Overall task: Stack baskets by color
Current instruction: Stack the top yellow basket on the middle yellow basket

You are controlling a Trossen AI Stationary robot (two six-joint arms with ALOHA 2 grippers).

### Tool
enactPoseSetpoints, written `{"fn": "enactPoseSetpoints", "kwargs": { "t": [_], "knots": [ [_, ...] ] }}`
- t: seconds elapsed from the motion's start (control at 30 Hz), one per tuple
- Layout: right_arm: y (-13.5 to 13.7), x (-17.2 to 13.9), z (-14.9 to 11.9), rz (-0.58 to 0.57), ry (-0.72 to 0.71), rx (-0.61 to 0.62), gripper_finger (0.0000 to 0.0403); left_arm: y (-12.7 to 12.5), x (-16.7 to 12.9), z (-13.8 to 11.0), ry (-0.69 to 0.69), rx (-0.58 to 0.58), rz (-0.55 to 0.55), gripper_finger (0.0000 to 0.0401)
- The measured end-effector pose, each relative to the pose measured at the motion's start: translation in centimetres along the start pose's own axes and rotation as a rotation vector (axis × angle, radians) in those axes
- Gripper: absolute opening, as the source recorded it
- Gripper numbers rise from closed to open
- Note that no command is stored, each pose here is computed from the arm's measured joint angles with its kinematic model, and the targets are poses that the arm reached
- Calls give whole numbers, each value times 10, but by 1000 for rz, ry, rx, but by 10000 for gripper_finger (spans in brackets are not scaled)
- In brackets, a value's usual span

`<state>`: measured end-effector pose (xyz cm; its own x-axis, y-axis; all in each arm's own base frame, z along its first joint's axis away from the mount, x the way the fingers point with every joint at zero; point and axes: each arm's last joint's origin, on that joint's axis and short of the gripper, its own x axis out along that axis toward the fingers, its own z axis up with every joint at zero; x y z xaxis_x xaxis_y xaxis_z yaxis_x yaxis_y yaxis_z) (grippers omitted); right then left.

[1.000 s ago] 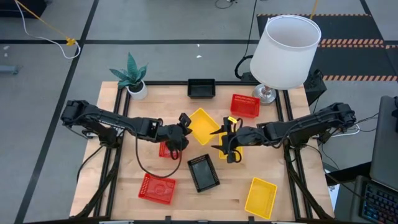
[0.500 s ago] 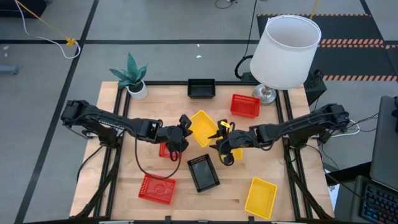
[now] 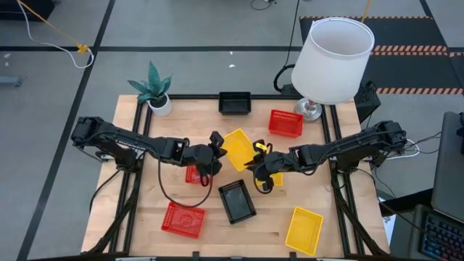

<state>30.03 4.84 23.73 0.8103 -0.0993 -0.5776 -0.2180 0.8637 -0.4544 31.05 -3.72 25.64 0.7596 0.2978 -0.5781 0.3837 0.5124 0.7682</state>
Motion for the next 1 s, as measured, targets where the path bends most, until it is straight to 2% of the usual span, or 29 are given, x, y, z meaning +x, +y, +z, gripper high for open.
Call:
{"fn": "enactPoseSetpoints", "kwargs": {
  "t": [0.13,0.37,0.5,0.73,0.83,1.0],
  "knots": [
    [0,0,0,-4,-2,-7,6,6,-1,4,-28,-85,72,69],
    [-1,-2,1,-16,-3,-2,8,5,-3,10,-44,-176,98,172],
    [-2,-8,2,-18,-14,45,5,4,-12,18,-31,-228,170,211],
    [-5,-21,10,-38,-4,155,6,10,-43,23,-52,-339,270,225],
    [-9,-30,22,-81,23,239,6,14,-58,22,-73,-414,293,225],
    [-10,-42,38,-89,43,400,5,20,-80,16,-122,-571,306,225]
  ]
}}
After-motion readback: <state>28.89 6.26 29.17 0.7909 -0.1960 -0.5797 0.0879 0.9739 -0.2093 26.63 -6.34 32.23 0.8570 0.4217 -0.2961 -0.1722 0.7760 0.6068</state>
